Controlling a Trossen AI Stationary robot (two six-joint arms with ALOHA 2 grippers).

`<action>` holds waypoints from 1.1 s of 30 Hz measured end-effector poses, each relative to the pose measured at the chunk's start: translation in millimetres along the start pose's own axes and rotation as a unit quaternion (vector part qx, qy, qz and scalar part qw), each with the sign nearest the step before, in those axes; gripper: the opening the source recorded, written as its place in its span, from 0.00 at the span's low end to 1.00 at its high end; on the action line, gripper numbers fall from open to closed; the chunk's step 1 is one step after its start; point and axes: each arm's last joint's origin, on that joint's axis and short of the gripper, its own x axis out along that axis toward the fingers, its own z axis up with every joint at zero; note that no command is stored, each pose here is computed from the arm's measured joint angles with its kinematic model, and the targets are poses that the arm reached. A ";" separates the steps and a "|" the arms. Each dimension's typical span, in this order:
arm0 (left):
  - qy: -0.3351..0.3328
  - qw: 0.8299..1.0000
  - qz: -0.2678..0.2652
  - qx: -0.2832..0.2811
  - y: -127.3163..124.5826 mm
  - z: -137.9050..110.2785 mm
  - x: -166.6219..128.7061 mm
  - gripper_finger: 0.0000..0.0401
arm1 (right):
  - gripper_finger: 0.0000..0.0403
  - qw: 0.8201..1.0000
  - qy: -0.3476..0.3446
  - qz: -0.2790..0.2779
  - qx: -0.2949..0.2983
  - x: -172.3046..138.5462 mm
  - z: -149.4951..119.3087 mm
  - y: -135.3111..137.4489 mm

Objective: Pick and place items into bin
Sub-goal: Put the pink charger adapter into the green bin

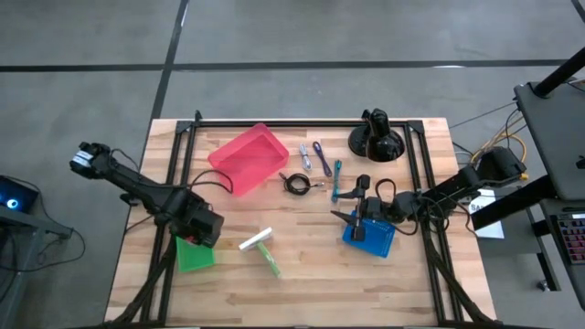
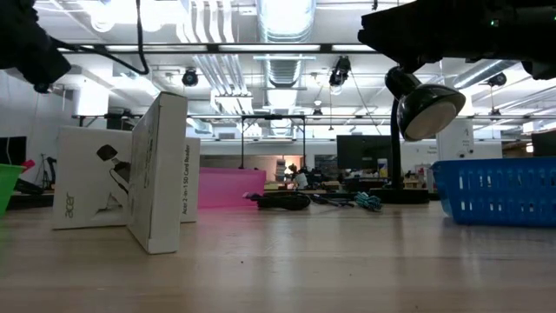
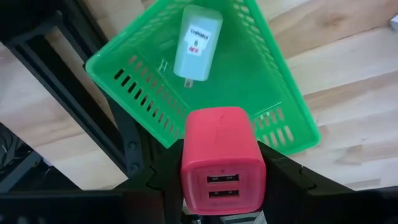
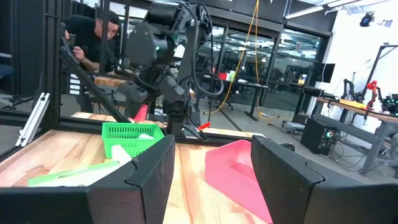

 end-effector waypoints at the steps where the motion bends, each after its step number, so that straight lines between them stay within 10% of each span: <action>1: 0.000 1.000 0.002 -0.001 -0.9 -1.3 1.2 0.35 | 0.49 1.000 0.000 0.000 0.000 0.0 -0.1 0.0; 33: 0.045 0.997 0.006 0.057 -29.9 -6.1 47.2 0.35 | 0.49 1.000 0.004 -0.001 -0.002 -0.1 -0.9 -0.1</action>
